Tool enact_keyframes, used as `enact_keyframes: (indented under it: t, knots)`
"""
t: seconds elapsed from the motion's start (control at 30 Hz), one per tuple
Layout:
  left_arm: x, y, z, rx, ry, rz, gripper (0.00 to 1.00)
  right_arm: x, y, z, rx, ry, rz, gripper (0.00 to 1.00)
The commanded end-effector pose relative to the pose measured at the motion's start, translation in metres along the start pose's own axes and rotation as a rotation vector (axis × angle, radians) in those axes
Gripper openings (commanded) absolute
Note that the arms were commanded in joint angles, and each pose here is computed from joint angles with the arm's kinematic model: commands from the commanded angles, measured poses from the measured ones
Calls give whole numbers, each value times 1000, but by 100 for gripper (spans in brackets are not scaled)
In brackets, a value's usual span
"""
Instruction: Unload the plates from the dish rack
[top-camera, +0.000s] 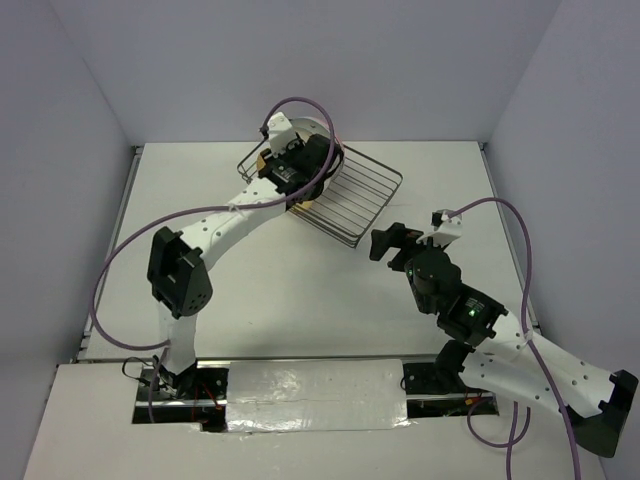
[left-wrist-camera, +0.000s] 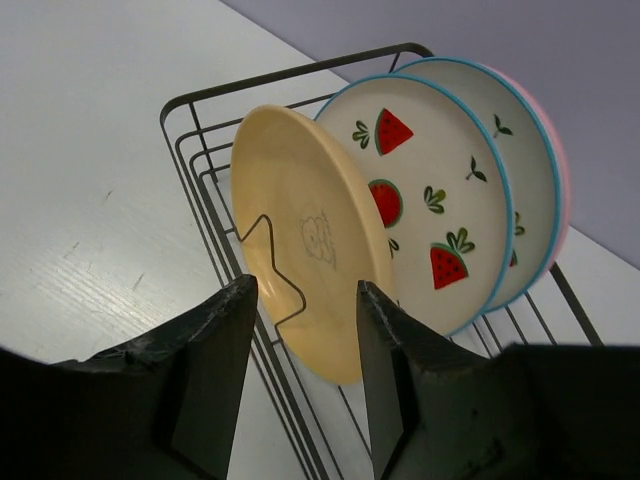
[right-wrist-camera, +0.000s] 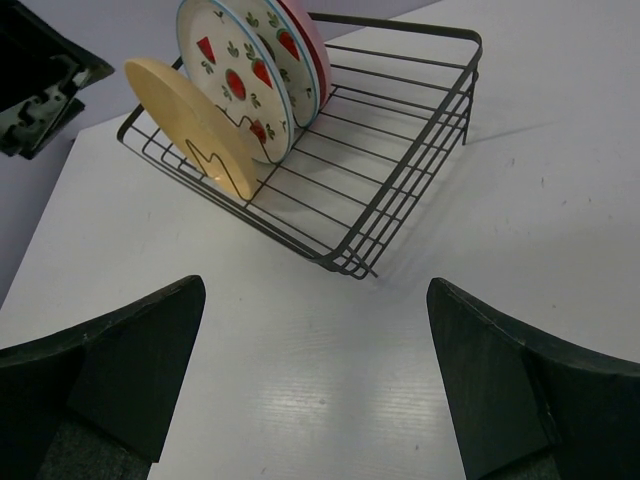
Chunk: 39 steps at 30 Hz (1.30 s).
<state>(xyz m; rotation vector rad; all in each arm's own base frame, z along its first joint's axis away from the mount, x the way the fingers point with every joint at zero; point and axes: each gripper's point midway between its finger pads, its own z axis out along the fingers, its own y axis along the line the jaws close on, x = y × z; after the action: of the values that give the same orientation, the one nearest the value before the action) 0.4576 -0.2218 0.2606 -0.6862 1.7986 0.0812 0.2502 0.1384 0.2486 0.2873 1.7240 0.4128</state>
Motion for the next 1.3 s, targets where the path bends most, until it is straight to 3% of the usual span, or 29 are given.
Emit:
enact_keyframes:
  t: [0.0, 0.33, 0.7, 1.27]
  knots:
    - [-4, -12, 11, 15, 21, -1, 57, -19, 8, -1, -10, -41, 13, 99]
    - [3, -36, 27, 122, -7, -4, 59, -10, 17, 6, -17, 10, -28, 99]
    - [19, -30, 43, 135, -5, -13, 57, -8, 19, 7, -25, 20, -40, 99]
    - [26, -42, 58, 217, 10, -51, 44, -10, 21, 4, -42, 20, -37, 99]
